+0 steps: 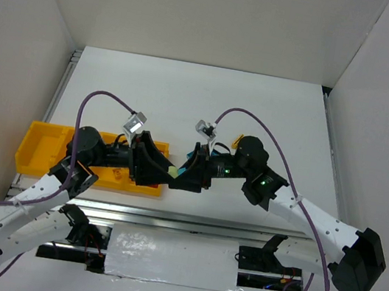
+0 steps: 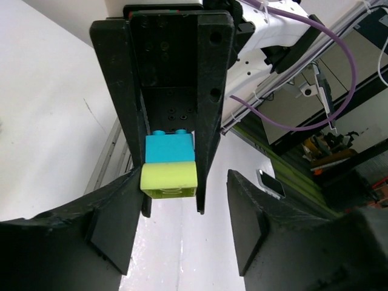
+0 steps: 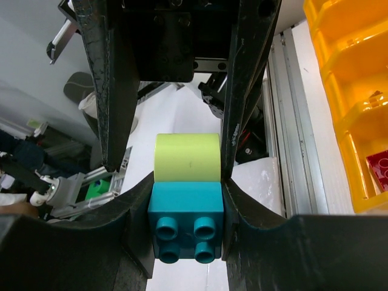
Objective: Sort the legos into containers by color
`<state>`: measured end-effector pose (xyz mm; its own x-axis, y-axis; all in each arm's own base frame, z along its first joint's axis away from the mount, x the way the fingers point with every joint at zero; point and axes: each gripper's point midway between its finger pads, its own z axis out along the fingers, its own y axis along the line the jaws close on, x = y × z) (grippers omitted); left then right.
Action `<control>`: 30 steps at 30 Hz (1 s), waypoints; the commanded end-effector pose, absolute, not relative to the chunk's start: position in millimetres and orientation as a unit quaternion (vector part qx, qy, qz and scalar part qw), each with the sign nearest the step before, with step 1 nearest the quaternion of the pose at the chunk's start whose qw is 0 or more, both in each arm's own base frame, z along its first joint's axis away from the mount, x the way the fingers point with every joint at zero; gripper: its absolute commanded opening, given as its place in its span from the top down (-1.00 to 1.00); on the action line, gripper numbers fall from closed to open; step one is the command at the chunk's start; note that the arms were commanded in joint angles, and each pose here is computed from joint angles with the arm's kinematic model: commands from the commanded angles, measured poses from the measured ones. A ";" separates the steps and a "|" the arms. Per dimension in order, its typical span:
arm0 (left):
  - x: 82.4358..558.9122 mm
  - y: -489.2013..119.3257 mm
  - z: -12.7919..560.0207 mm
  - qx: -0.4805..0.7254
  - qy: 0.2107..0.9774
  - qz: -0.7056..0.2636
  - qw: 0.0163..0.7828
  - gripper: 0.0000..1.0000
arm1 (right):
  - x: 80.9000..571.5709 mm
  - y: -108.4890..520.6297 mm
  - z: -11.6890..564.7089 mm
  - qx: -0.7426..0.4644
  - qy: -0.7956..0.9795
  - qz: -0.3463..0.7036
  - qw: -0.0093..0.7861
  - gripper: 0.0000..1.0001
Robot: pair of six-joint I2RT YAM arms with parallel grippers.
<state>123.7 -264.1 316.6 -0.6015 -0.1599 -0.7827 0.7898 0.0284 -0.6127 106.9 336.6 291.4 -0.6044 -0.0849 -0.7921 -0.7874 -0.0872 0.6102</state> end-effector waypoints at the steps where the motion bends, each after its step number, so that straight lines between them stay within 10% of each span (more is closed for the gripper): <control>1: 123.8 -266.3 323.5 0.267 0.601 -0.648 0.385 -0.35 | 112.6 342.3 312.2 -0.360 0.600 0.647 0.302 1.00; 15: 131.2 -271.9 325.0 0.259 0.604 -0.650 0.382 0.20 | 111.5 346.1 302.8 -0.365 0.609 0.638 0.298 1.00; 21: 130.1 -271.0 327.0 0.262 0.602 -0.649 0.385 1.00 | 106.6 345.2 300.9 -0.375 0.602 0.642 0.292 0.90; 24: 124.2 -270.1 330.3 0.273 0.588 -0.656 0.386 1.00 | 100.2 342.5 304.7 -0.386 0.585 0.651 0.291 0.25; 25: 121.4 -268.9 332.3 0.278 0.581 -0.659 0.389 1.00 | 96.5 340.8 303.1 -0.391 0.581 0.654 0.286 -0.59; 26: 117.7 -267.9 332.9 0.285 0.574 -0.662 0.389 1.00 | 94.2 339.2 305.8 -0.394 0.574 0.656 0.289 -0.85; 30: 112.8 -264.4 333.6 0.293 0.572 -0.656 0.394 1.00 | 96.7 334.1 303.1 -0.390 0.586 0.642 0.303 -0.99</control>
